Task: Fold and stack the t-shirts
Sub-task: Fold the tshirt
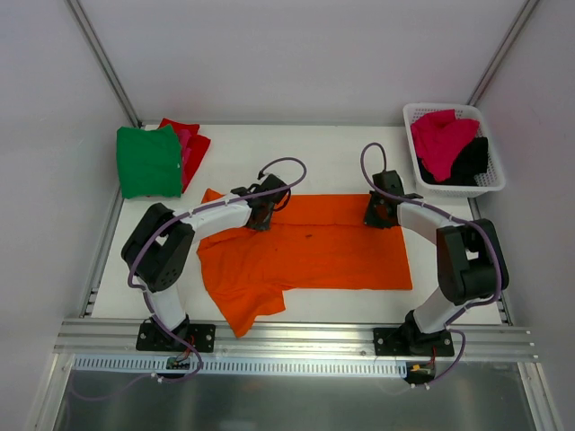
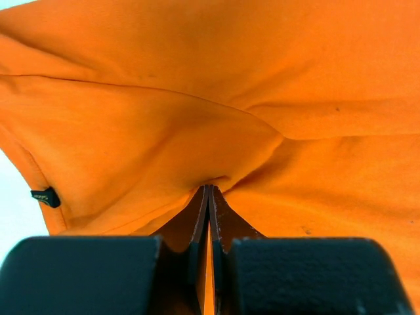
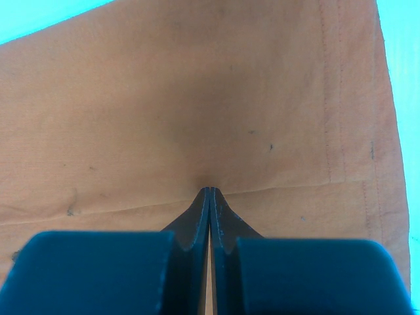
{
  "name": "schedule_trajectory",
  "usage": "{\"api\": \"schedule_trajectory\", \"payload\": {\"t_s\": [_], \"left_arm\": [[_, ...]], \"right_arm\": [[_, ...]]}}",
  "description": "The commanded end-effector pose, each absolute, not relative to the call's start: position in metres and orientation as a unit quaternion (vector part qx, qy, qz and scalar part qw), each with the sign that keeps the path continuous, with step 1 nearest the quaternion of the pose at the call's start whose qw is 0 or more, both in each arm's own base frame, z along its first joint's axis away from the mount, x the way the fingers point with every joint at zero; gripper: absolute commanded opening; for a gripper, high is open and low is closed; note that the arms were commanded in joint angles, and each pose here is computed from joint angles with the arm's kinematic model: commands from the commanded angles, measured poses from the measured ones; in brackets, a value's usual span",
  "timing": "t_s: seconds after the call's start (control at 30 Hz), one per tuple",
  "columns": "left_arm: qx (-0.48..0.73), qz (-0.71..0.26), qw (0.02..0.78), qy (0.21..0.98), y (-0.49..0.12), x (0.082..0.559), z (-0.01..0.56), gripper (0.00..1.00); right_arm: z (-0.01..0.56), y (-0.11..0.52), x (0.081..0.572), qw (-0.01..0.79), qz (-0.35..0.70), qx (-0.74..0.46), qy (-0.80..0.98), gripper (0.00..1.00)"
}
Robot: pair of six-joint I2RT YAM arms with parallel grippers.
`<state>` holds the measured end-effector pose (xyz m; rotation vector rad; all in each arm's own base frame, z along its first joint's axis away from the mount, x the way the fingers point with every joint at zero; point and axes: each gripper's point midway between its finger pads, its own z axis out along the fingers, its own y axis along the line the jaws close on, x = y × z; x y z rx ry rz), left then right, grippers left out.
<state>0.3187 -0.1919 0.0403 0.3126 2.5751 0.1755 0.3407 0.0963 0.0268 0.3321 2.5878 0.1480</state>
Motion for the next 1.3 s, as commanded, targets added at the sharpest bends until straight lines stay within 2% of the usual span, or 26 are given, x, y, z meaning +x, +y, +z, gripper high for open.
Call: {"api": "schedule_trajectory", "payload": {"t_s": [0.0,0.37,0.73,0.8,0.83,0.93,1.03,1.27], "left_arm": [[0.094,0.1,0.29,0.947,-0.176,0.328,0.054,0.0],[0.088,0.101,0.252,0.958,-0.174,0.324,0.026,0.0],[0.092,0.063,0.253,0.961,-0.185,0.319,0.036,0.0],[0.097,0.051,0.262,0.959,-0.189,0.318,0.045,0.14],[0.1,0.048,0.265,0.958,-0.19,0.319,0.048,0.31],[0.106,0.046,0.269,0.956,-0.189,0.318,0.052,0.53],[0.109,0.05,0.265,0.957,-0.189,0.318,0.047,0.59],[0.109,0.043,0.257,0.959,-0.192,0.316,0.042,0.58]], "right_arm": [[0.034,0.102,0.35,0.275,0.061,0.118,0.952,0.01],[0.034,0.101,0.348,0.274,0.058,0.117,0.953,0.0],[0.033,0.101,0.348,0.273,0.057,0.118,0.953,0.01],[0.032,0.101,0.348,0.272,0.056,0.117,0.954,0.0],[0.031,0.101,0.348,0.27,0.057,0.117,0.954,0.01],[0.03,0.101,0.349,0.27,0.057,0.117,0.954,0.01],[0.03,0.101,0.348,0.269,0.056,0.117,0.954,0.01],[0.029,0.1,0.349,0.27,0.054,0.118,0.954,0.01]]}}
